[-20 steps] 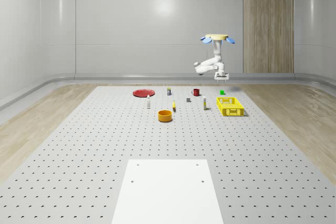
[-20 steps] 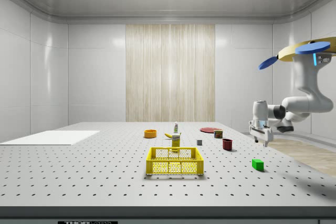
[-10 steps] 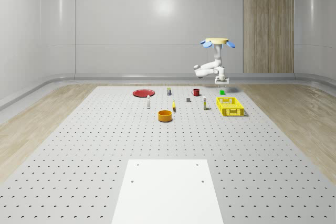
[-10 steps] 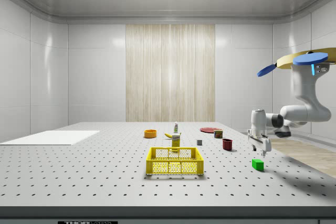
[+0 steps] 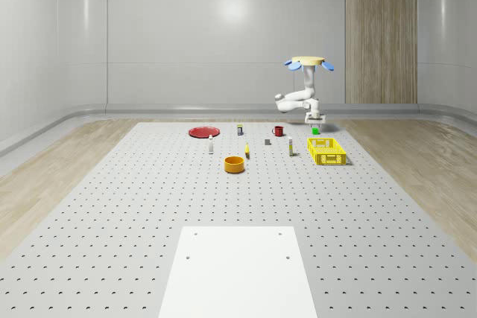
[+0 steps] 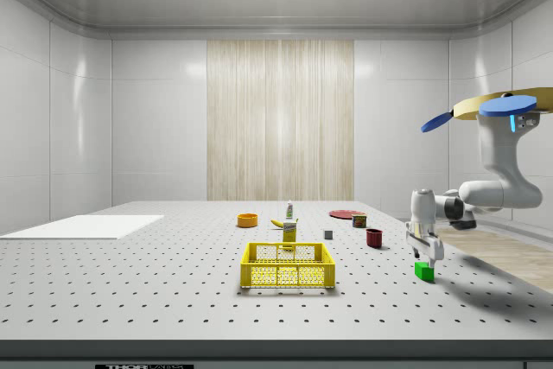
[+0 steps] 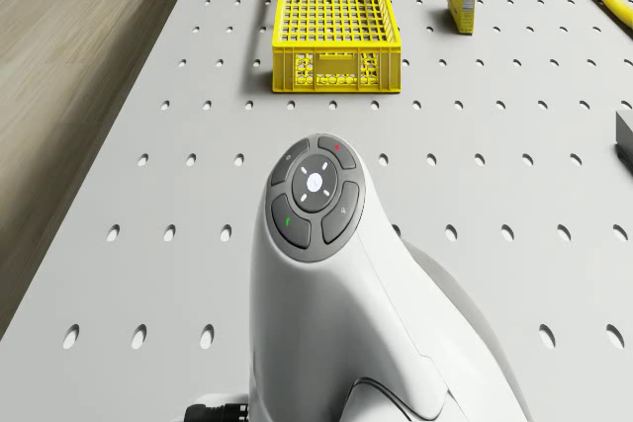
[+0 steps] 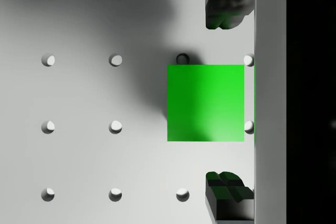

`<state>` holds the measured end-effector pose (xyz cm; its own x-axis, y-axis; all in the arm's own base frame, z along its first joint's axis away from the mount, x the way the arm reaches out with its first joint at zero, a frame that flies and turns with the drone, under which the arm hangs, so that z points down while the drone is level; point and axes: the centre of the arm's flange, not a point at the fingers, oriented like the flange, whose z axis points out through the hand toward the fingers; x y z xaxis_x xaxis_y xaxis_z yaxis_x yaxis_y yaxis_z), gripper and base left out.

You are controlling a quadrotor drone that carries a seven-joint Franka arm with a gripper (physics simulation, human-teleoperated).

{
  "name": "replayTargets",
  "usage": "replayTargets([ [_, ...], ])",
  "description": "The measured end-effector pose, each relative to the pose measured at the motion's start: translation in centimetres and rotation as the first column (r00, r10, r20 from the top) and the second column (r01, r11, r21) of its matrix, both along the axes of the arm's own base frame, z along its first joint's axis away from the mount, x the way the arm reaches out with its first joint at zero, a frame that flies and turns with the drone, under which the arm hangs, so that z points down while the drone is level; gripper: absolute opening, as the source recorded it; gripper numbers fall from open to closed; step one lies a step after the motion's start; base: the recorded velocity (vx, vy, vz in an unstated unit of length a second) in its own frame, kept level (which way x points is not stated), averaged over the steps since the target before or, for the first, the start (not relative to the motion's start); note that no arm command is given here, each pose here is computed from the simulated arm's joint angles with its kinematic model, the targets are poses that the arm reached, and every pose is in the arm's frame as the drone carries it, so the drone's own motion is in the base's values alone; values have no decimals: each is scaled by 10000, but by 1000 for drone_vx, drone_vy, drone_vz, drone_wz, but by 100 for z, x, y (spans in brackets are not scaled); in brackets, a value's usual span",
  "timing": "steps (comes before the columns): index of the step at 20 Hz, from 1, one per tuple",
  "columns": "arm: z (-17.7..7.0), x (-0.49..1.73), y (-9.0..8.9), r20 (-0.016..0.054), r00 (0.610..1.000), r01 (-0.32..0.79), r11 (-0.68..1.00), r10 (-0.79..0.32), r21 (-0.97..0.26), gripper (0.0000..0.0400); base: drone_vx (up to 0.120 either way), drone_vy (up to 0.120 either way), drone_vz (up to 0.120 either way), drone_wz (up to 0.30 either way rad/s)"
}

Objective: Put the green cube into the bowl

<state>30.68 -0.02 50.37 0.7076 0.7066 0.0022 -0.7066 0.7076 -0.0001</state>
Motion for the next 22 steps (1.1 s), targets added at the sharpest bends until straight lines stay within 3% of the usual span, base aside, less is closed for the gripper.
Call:
replayTargets([
  [16,244,0,1,1,10000,-4,10000,4,-1,400,0,0,0,0],
  [22,264,0,1,1,10000,-5,10000,5,-1,290,0,0,0,0],
])
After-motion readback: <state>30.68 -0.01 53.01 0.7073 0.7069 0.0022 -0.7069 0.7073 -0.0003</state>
